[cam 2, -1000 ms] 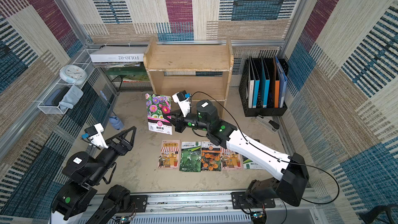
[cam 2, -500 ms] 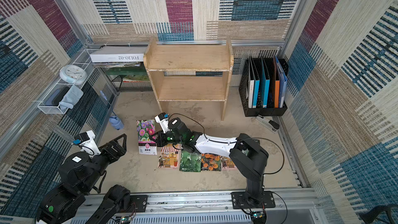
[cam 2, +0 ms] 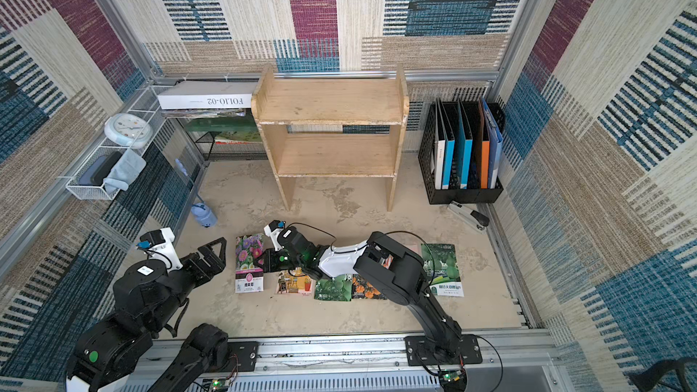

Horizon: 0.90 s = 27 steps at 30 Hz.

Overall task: Take the seed bag off the shelf
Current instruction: Place the seed packet at the center of the board.

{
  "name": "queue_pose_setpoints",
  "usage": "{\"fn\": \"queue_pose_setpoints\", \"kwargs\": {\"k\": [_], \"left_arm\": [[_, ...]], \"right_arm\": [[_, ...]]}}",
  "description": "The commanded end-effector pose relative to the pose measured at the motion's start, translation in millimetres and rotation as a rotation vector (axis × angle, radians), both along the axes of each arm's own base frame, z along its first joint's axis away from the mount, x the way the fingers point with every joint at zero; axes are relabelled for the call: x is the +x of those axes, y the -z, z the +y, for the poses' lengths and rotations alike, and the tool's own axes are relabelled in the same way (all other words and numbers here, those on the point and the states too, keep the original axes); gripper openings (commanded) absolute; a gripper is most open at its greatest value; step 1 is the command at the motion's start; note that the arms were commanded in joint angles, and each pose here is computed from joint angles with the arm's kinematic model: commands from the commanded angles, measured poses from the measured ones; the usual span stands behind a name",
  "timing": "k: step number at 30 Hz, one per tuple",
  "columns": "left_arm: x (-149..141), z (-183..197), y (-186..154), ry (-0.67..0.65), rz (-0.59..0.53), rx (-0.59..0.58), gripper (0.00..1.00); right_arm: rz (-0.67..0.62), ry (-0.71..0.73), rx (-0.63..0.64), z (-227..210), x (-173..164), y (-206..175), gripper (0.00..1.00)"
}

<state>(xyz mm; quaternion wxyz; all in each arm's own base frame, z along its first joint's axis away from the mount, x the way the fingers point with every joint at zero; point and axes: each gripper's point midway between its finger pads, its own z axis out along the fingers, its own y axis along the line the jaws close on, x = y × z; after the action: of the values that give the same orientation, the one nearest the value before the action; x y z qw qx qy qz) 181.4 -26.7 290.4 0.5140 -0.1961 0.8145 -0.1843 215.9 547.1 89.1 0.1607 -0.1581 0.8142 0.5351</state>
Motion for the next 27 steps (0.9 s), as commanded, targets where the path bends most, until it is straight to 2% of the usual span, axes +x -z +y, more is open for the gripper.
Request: {"fn": "queue_pose_setpoints", "kwargs": {"k": [1, 7, 16, 21, 26, 27], "left_arm": [[0.4, -2.8, 3.7, 0.012, 0.016, -0.005, 0.99], [0.9, -4.3, 6.6, 0.018, 0.025, -0.005, 0.99], [0.9, -6.0, 11.1, 0.026, 0.037, -0.006, 0.99], [-0.1, -5.7, 11.8, 0.025, 0.038, -0.007, 0.99], [-1.1, -4.4, 11.1, 0.021, 0.035, -0.006, 0.99], [-1.2, -4.4, 11.1, 0.021, 0.035, -0.006, 0.99]], "right_arm": [[0.048, 0.012, 0.018, 4.6, -0.4, 2.6, 0.00], [0.106, 0.034, -0.046, 5.1, 1.0, 26.7, 0.00], [0.174, 0.102, -0.261, -10.1, 5.9, 64.2, 0.02], [0.184, 0.116, -0.307, -15.6, 6.1, 70.2, 0.23], [0.185, 0.125, -0.334, -19.7, 6.3, 72.2, 0.39], [0.185, 0.127, -0.338, -20.1, 6.4, 71.9, 0.46]]}}
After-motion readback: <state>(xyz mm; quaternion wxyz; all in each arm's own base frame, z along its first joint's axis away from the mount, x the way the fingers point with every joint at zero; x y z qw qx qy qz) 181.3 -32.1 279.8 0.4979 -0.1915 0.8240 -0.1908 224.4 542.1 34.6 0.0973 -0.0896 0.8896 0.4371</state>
